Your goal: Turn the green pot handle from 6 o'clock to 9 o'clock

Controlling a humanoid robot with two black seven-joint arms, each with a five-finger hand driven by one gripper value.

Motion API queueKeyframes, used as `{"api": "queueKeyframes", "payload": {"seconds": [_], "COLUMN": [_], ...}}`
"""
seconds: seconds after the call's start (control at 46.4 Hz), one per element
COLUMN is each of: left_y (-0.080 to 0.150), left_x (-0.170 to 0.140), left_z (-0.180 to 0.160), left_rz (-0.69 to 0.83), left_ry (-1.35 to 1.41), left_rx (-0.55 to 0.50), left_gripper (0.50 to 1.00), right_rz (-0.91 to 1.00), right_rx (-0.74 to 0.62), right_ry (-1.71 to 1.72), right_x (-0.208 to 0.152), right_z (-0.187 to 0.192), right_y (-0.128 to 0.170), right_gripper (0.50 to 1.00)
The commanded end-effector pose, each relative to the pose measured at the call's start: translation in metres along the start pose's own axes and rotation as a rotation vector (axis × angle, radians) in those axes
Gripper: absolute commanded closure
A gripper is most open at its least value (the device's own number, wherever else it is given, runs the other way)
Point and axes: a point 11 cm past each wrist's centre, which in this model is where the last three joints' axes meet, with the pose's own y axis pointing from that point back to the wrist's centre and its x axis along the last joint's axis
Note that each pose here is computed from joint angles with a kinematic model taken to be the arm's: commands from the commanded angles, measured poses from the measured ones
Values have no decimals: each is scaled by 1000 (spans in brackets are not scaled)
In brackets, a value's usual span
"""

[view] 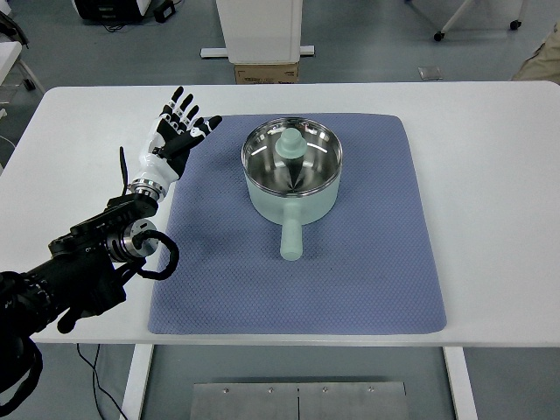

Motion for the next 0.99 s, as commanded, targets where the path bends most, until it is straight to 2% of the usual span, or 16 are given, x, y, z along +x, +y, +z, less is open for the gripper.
{"api": "queueKeyframes", "payload": {"seconds": [0.0, 0.97], "left_y": [0, 1], "left_x": [0, -6], "left_z": [0, -3], "left_rz": [0, -54], "left_ry": [0, -34], "left_rx": [0, 15], "left_gripper": [500, 500], "right_rz": [0, 1], "right_rx": [0, 0], "right_ry": [0, 0], "right_x": [0, 0], "right_z": [0, 0], "right_y": [0, 0], "right_gripper": [500, 500]}}
